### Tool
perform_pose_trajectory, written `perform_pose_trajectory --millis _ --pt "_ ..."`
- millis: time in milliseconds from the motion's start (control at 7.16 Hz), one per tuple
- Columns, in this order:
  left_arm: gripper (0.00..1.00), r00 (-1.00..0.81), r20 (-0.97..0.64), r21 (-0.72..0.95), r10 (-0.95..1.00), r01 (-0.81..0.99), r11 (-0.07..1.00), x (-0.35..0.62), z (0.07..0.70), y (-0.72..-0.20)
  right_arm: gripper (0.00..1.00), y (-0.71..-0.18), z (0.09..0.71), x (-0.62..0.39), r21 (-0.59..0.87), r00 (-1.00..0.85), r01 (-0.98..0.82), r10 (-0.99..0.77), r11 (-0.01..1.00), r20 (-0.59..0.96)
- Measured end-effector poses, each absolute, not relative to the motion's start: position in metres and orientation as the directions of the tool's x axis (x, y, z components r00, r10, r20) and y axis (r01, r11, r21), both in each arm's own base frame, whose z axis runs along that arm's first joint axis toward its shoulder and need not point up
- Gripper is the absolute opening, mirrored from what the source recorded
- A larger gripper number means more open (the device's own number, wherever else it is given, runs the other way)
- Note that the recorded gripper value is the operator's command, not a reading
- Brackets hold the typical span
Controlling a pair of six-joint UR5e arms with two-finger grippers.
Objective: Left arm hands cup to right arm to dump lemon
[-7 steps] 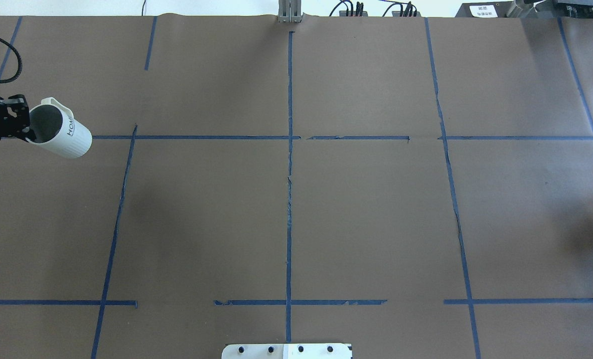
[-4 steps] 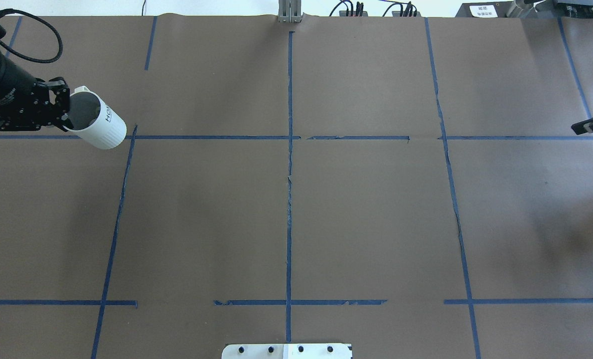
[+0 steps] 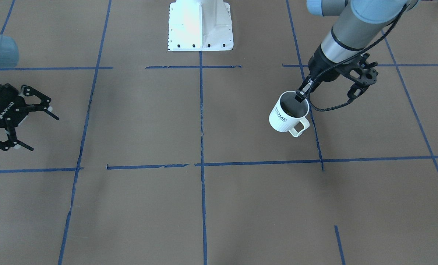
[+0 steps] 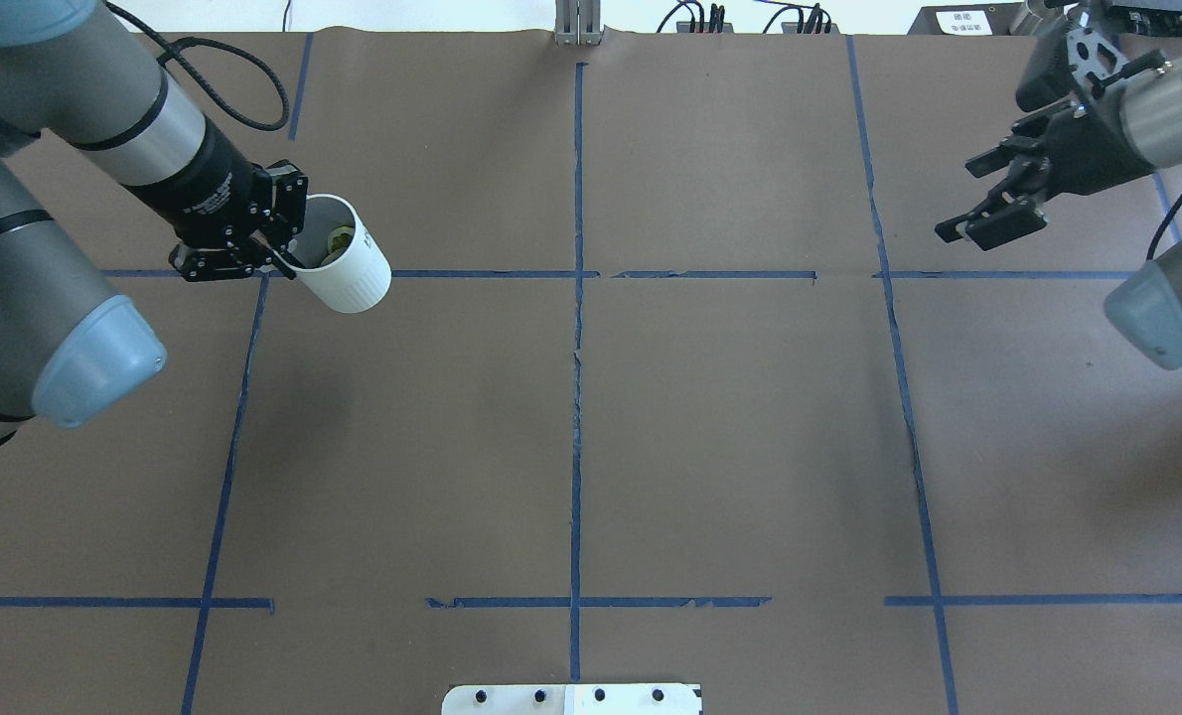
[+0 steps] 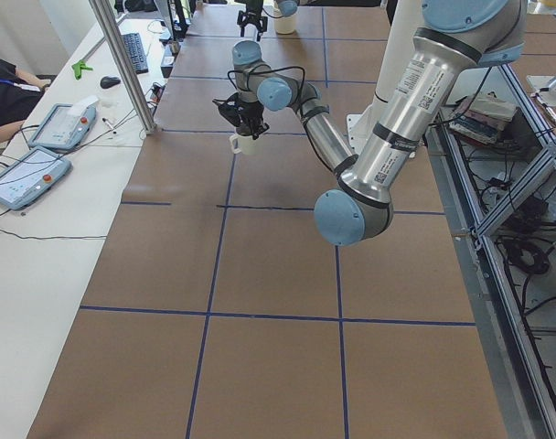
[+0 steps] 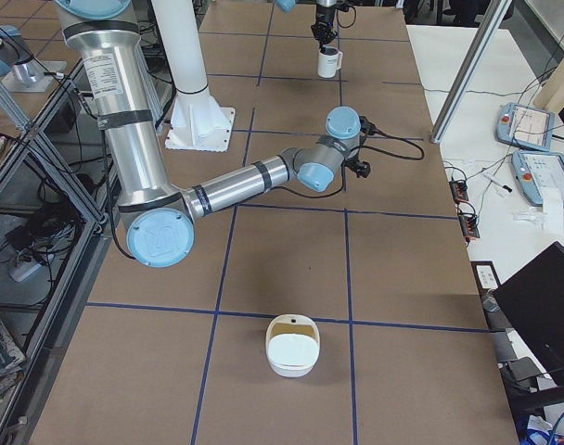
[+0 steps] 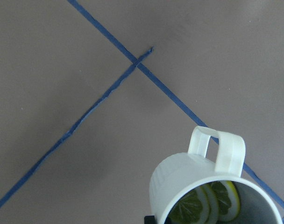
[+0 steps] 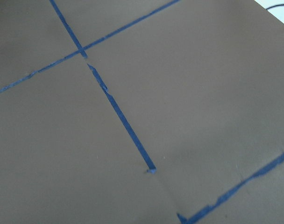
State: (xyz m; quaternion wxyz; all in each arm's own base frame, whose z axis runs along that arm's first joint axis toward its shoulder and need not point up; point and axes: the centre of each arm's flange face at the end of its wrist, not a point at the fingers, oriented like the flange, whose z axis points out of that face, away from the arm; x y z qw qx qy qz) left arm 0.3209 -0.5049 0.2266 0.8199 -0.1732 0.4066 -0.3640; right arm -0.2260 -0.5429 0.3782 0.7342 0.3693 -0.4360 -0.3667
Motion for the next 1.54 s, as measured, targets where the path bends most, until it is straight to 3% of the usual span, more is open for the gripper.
perform_pose_trajectory --millis 279,838,1117,1536 --pt "0.00 0.381 -0.486 -0.630 -0.786 0.471 0.618 0.358 0.205 -0.517 0.99 -0.519 0.333 -0.309 0.911 0.389 0.066 -0.851 0.407 0.352" --pt "0.00 0.323 -0.439 -0.695 -0.839 0.470 0.545 0.406 0.159 -0.523 0.99 -0.411 0.261 -0.467 0.901 0.473 -0.260 -0.767 0.349 0.433" --pt "0.00 0.293 -0.423 -0.726 -0.857 0.457 0.514 0.428 0.140 -0.523 0.99 -0.374 0.247 -0.499 0.881 0.497 -0.333 -0.732 0.335 0.466" --pt "0.00 0.284 -0.411 -0.751 -0.866 0.433 0.498 0.447 0.116 -0.507 0.99 -0.362 0.244 -0.507 0.876 0.499 -0.351 -0.726 0.330 0.473"
